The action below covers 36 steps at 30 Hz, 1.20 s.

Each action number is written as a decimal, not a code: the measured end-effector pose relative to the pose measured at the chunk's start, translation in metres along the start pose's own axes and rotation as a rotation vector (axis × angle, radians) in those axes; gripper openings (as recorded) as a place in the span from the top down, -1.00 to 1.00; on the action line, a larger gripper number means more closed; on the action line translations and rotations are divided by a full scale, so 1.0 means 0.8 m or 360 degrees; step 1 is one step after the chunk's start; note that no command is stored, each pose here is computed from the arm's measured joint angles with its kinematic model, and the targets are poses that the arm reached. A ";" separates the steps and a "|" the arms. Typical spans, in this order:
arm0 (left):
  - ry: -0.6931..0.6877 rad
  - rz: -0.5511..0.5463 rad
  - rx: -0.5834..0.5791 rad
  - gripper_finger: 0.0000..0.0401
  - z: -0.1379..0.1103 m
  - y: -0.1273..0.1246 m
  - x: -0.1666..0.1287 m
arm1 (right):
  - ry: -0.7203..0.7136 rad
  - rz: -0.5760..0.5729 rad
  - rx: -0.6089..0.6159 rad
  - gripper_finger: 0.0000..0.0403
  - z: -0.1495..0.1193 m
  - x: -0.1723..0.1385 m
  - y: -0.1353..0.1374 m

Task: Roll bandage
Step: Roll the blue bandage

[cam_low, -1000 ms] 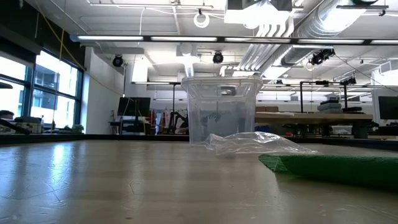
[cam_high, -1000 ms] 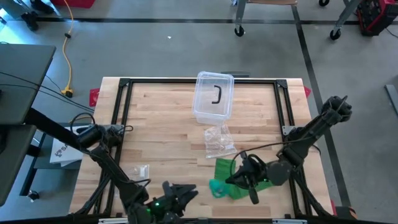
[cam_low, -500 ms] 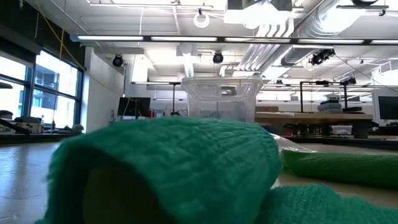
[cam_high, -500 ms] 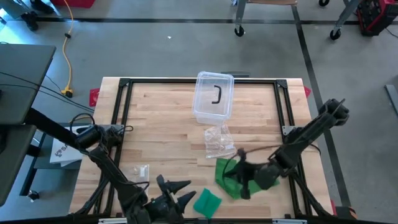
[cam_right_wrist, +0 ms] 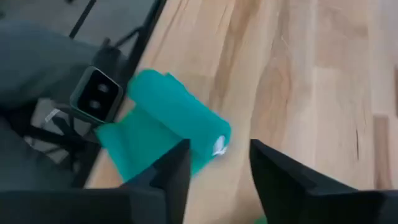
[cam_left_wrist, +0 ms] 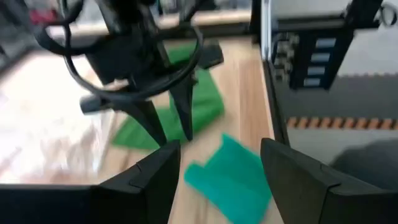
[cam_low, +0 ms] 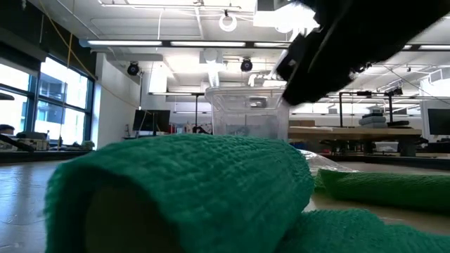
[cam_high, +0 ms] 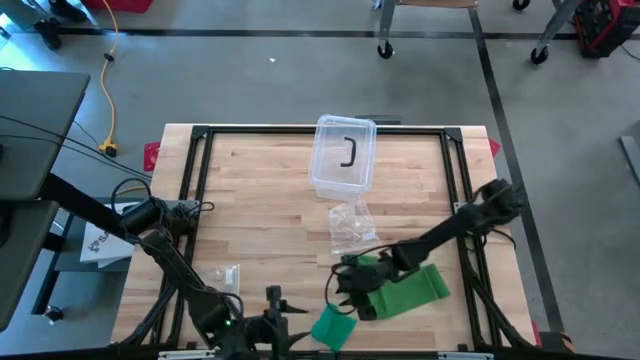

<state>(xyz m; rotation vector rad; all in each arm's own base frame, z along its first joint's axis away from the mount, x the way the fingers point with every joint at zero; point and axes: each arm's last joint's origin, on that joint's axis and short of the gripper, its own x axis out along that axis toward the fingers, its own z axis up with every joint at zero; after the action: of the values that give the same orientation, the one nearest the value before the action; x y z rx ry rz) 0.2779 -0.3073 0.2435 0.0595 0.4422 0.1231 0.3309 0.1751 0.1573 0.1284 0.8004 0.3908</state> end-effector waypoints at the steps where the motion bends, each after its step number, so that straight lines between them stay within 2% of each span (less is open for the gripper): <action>1: 0.0038 0.0006 -0.0021 -0.09 -0.003 0.002 0.000 | 0.0002 0.0010 -0.0043 0.18 -0.002 0.007 -0.004; 5: 0.0128 0.0046 -0.0092 -0.09 -0.012 0.007 -0.001 | -0.0031 0.0083 -0.0151 0.05 -0.005 0.024 -0.013; 11: 0.0135 0.0048 -0.0128 -0.09 -0.013 0.007 -0.001 | -0.0148 0.0281 -0.0333 0.03 -0.004 0.040 -0.014; 17: 0.0132 0.0047 -0.0123 -0.09 -0.012 0.007 0.000 | -0.0182 0.0287 -0.0487 0.03 -0.017 0.064 -0.020; 23: 0.0130 0.0050 -0.0124 -0.09 -0.012 0.008 0.000 | -0.0149 0.0275 -0.0527 0.06 -0.025 0.071 -0.024; 26: 0.0130 0.0061 -0.0126 -0.09 -0.011 0.010 0.002 | -0.0154 0.0255 -0.0549 0.17 -0.025 0.071 -0.025; 32: 0.0146 0.0094 -0.0098 -0.09 -0.010 0.015 0.008 | -0.0181 0.0144 -0.0472 0.58 -0.019 0.067 -0.026; 36: 0.0243 0.0191 -0.0068 -0.09 -0.016 0.030 0.012 | -0.0215 -0.0031 -0.0427 0.87 -0.009 0.054 -0.026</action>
<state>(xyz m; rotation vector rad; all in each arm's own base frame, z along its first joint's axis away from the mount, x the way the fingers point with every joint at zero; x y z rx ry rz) 0.2786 -0.2816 0.2299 0.0347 0.5886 0.2563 0.3590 0.1723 0.1176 -0.1025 0.6097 0.4623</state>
